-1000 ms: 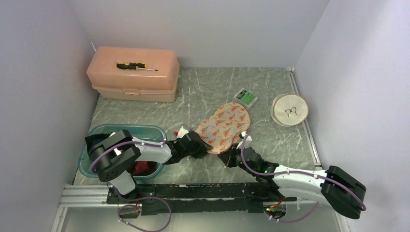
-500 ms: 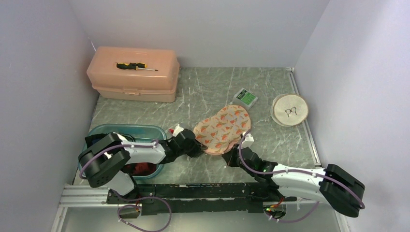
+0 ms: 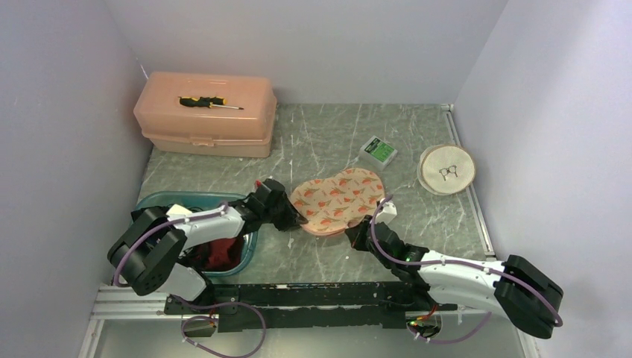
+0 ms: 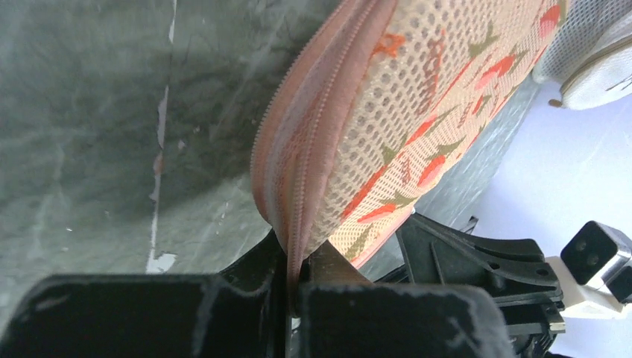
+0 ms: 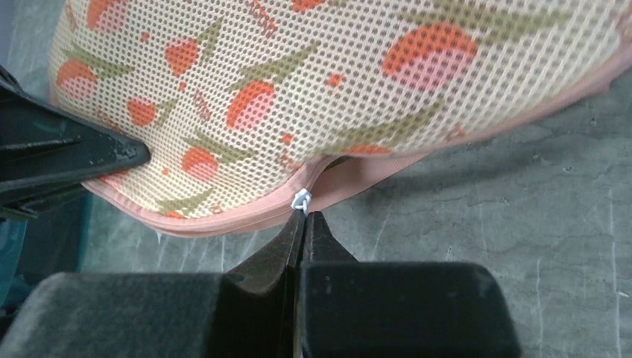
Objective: Unzip the laundry bag and remove the bra
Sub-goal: Unzip the laundry bag at the center of the board.
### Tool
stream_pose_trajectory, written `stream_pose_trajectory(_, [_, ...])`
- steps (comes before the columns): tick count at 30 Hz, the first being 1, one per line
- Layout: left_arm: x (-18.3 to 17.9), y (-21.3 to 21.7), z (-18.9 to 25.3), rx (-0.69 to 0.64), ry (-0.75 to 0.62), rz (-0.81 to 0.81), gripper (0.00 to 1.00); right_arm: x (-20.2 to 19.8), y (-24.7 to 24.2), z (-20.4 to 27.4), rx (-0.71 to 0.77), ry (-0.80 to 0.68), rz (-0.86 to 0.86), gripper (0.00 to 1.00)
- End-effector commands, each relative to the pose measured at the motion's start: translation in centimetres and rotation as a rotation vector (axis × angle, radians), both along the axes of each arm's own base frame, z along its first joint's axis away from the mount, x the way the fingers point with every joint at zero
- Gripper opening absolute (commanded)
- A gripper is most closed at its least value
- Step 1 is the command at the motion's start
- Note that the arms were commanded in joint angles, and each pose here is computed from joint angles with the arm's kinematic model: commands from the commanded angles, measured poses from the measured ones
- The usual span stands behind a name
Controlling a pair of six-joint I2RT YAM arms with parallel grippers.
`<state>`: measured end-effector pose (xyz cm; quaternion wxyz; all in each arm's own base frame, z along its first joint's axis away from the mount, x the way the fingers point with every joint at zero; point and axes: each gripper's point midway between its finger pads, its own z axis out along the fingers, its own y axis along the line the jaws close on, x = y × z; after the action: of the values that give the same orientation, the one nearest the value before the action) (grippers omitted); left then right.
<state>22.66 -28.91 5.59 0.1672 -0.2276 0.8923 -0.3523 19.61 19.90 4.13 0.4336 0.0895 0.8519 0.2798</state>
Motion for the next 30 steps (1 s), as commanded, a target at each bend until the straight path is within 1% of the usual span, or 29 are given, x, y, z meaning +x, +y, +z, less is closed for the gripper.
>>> stream_pose_trajectory(1, [1.4, 3.5, -1.0, 0.166, -0.028, -0.103, 0.03, 0.7, -2.6, -1.0, -0.066, 0.001, -0.107, 0.0])
stream_pose_trajectory(5, [3.4, 4.5, -1.9, 0.236, -0.039, -0.126, 0.03, 0.2, -1.9, -0.9, -0.052, -0.004, -0.06, 0.0])
stream_pose_trajectory(10, [6.0, 3.6, -3.3, 0.205, -0.033, -0.114, 0.04, -0.6, -0.7, -1.3, -0.049, 0.005, -0.001, 0.0])
stream_pose_trajectory(13, [7.1, 2.8, -3.8, 0.187, -0.007, -0.115, 0.08, -0.8, -0.2, -1.6, -0.04, 0.013, 0.016, 0.0])
stream_pose_trajectory(14, [7.2, 2.7, -3.7, 0.182, 0.001, -0.113, 0.12, -0.8, -0.2, -1.6, -0.041, 0.014, 0.017, 0.0])
stream_pose_trajectory(15, [7.1, 2.6, -3.5, 0.174, 0.003, -0.113, 0.19, -0.8, -0.1, -1.4, -0.041, 0.01, 0.02, 0.0])
stream_pose_trajectory(16, [6.9, 2.6, -3.1, 0.165, 0.004, -0.109, 0.32, -0.7, -0.1, -1.2, -0.039, 0.006, 0.019, 0.0])
stream_pose_trajectory(17, [6.5, 2.9, -2.8, 0.157, 0.007, -0.099, 0.51, -0.7, -0.1, -1.0, -0.034, 0.0, 0.019, 0.0])
stream_pose_trajectory(18, [6.1, 3.1, -1.8, 0.142, -0.002, -0.088, 0.61, -0.7, -0.1, -0.8, -0.03, -0.004, 0.02, 0.0])
stream_pose_trajectory(20, [5.1, 3.6, -0.7, 0.128, -0.004, -0.073, 0.71, -0.6, 0.1, -0.4, -0.018, -0.01, 0.021, 0.0])
stream_pose_trajectory(22, [3.6, 4.0, 0.1, 0.099, 0.0, -0.055, 0.76, -0.7, 0.3, -0.1, -0.001, -0.014, 0.027, 0.0])
stream_pose_trajectory(26, [0.1, 4.3, 1.1, 0.059, 0.014, 0.006, 0.79, -0.6, 0.9, 0.2, 0.01, -0.015, 0.042, 0.0])
stream_pose_trajectory(30, [-2.7, 1.5, 2.1, 0.001, -0.005, 0.05, 0.8, -0.4, 1.9, 0.7, 0.034, -0.022, 0.066, 0.0])
